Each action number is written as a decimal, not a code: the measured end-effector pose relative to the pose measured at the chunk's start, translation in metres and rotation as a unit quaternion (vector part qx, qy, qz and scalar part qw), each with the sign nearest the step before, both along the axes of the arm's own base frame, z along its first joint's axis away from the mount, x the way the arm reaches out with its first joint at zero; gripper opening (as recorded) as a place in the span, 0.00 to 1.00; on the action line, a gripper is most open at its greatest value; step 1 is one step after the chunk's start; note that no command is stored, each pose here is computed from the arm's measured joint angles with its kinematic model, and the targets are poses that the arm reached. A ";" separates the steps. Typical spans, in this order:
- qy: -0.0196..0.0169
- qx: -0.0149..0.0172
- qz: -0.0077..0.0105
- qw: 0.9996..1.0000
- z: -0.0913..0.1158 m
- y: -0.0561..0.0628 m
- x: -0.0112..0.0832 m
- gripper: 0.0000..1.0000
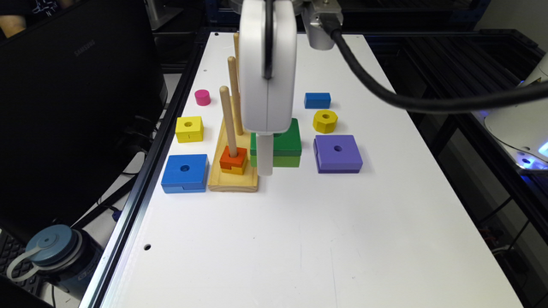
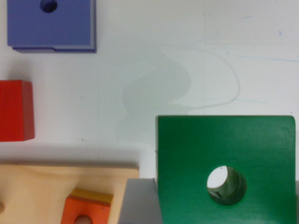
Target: Pick up green block.
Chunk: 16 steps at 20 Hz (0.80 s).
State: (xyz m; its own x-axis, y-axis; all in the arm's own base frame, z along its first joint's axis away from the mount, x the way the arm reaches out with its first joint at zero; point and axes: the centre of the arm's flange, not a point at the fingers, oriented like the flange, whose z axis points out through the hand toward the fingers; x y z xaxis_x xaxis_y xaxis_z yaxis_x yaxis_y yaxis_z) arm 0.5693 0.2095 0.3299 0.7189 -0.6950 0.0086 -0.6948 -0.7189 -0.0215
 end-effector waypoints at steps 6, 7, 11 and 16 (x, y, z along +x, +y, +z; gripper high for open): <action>-0.001 0.000 0.000 1.000 0.041 0.000 -0.0024 0.00; 0.000 0.000 0.000 1.000 0.040 0.000 -0.0024 0.00; 0.002 0.001 0.000 1.000 0.039 -0.001 -0.0018 0.00; 0.001 0.001 0.000 1.000 0.040 -0.001 -0.0015 0.00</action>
State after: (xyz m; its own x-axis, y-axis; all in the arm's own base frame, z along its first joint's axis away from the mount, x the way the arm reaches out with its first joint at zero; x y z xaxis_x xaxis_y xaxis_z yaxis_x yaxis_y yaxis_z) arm 0.5678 0.2083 0.3696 0.7185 -0.6955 0.0061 -0.6953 -0.7184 -0.0224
